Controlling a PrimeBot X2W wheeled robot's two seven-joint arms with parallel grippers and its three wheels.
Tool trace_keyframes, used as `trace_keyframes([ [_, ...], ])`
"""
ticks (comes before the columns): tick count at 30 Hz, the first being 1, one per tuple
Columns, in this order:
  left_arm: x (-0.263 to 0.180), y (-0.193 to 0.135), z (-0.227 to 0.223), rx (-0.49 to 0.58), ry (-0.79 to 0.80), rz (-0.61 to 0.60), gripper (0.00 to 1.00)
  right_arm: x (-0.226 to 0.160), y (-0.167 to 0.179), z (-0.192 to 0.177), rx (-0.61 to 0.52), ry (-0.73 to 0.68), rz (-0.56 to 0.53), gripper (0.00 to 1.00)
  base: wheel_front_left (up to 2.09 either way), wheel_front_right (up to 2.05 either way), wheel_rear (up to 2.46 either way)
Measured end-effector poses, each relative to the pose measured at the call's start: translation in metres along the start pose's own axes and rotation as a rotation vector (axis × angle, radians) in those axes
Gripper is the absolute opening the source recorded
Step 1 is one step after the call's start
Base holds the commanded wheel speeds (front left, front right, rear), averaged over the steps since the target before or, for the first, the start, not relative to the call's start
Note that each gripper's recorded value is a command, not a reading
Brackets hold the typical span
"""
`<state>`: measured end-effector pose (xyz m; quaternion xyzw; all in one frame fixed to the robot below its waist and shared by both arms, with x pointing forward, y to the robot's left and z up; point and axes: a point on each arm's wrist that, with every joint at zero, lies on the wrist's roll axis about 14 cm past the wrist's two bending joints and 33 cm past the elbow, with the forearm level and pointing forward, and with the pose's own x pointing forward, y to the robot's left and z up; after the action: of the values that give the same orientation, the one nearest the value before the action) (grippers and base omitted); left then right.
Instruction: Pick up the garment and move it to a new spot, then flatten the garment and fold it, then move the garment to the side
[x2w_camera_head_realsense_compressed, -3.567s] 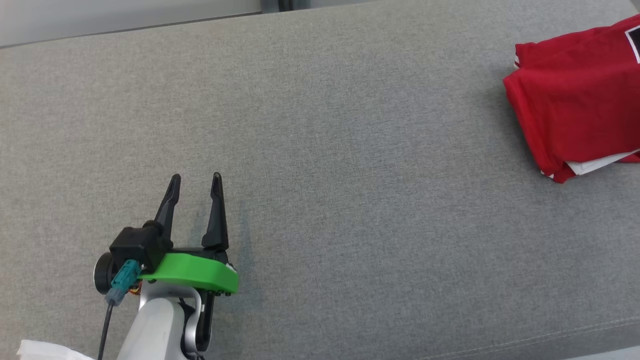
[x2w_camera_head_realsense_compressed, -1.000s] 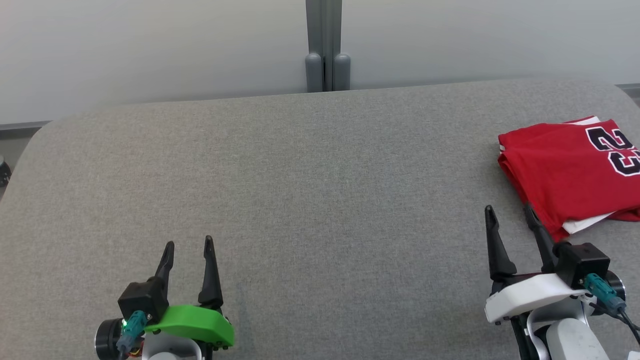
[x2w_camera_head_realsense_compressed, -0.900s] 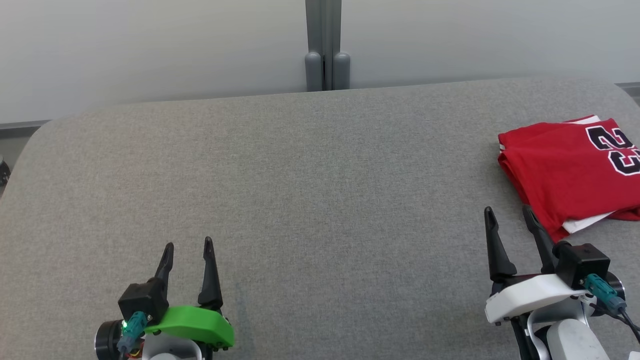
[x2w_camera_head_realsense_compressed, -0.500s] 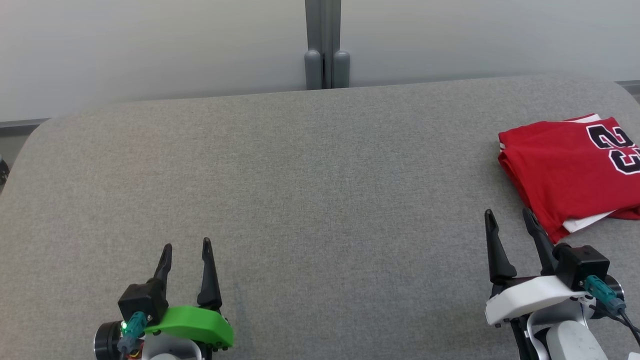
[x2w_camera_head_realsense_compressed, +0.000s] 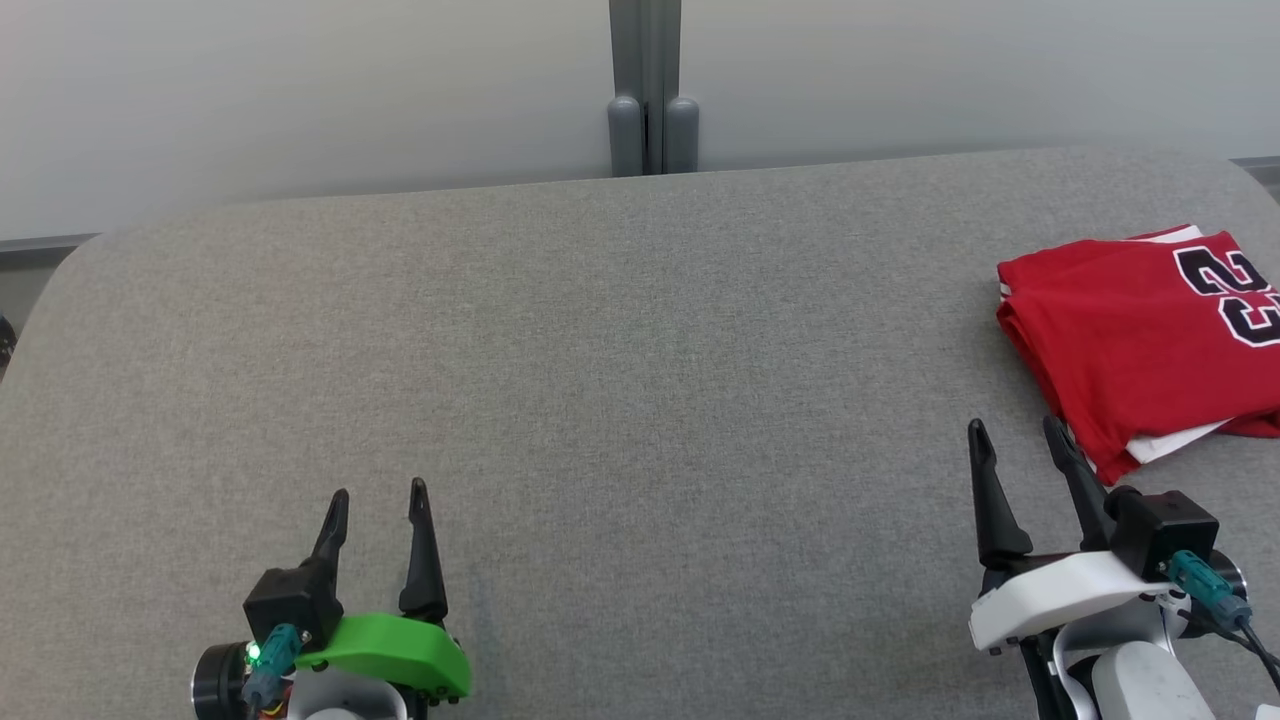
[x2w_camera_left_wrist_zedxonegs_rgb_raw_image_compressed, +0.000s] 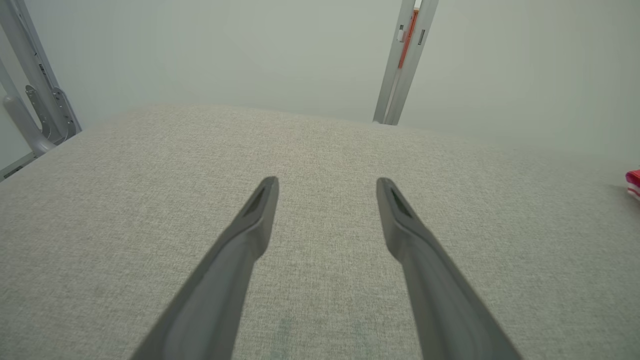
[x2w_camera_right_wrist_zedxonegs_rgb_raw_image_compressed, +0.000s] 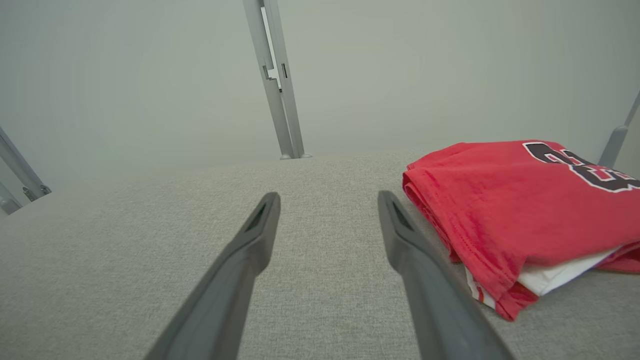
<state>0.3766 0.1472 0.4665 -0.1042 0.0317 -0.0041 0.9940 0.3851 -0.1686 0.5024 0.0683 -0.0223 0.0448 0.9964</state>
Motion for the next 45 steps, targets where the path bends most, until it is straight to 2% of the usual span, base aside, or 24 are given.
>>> trace_keyframes([
  [1,0.000,0.000,-0.001,0.000,0.003,0.000,0.00,0.000,0.000,-0.001,0.000,0.002,0.000,0.00,0.00,0.00,0.00],
  [7,-0.009,0.006,-0.023,-0.017,0.079,0.023,0.00,-0.010,-0.002,-0.023,0.037,0.075,-0.020,0.00,0.00,0.00,0.00],
  [24,-0.007,0.022,-0.021,-0.315,0.117,0.093,0.00,-0.010,-0.015,-0.024,0.339,0.086,-0.101,0.00,0.00,0.00,0.00],
  [45,-0.003,0.031,-0.011,-0.614,0.112,0.117,0.00,-0.008,-0.023,-0.021,0.643,0.073,-0.149,0.00,0.00,0.00,0.00],
])
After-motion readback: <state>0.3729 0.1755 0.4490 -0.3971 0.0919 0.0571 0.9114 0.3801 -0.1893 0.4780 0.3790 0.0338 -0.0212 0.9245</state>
